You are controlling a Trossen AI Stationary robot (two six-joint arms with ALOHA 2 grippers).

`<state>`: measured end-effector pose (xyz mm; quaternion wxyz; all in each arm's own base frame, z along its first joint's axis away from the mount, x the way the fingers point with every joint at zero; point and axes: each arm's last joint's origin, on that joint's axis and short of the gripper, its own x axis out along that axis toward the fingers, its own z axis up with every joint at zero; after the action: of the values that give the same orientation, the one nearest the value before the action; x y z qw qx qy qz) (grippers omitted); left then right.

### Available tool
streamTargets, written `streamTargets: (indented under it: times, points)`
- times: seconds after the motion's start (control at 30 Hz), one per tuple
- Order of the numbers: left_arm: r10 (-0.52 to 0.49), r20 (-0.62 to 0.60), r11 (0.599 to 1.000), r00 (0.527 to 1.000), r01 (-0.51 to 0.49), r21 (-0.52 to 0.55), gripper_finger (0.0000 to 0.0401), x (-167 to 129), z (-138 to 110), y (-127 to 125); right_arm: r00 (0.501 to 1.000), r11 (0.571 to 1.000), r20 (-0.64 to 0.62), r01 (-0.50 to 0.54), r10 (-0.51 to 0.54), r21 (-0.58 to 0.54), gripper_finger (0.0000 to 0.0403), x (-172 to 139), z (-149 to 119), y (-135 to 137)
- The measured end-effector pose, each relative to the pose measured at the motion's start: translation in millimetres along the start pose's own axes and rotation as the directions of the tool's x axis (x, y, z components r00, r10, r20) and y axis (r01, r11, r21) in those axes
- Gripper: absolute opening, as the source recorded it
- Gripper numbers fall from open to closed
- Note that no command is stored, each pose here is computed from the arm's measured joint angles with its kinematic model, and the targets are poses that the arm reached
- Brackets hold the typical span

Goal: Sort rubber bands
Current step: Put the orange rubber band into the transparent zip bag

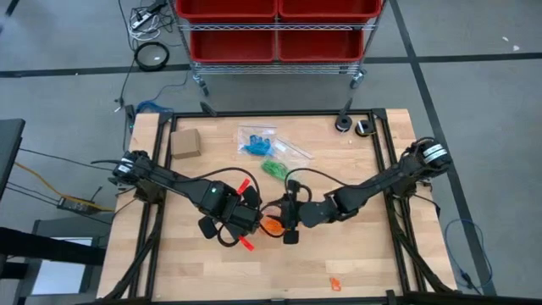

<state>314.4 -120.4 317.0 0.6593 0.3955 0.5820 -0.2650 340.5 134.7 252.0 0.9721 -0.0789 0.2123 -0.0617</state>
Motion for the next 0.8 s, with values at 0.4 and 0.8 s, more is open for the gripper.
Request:
streamTargets:
  times: [0.4, 0.8]
  points:
    - [-0.003, -0.003, 1.0, 1.0, 0.003, -0.006, 0.0, 1, 0, 0, 0.964, 0.999, -0.263, -0.018, 0.03, 0.048, 0.0205, -10, -60, 6]
    - [-0.002, -0.002, 1.0, 1.0, 0.002, -0.008, 0.0001, 1, 0, 0, 0.96, 0.949, -0.247, -0.046, 0.129, 0.313, 0.018, -9, -144, -13]
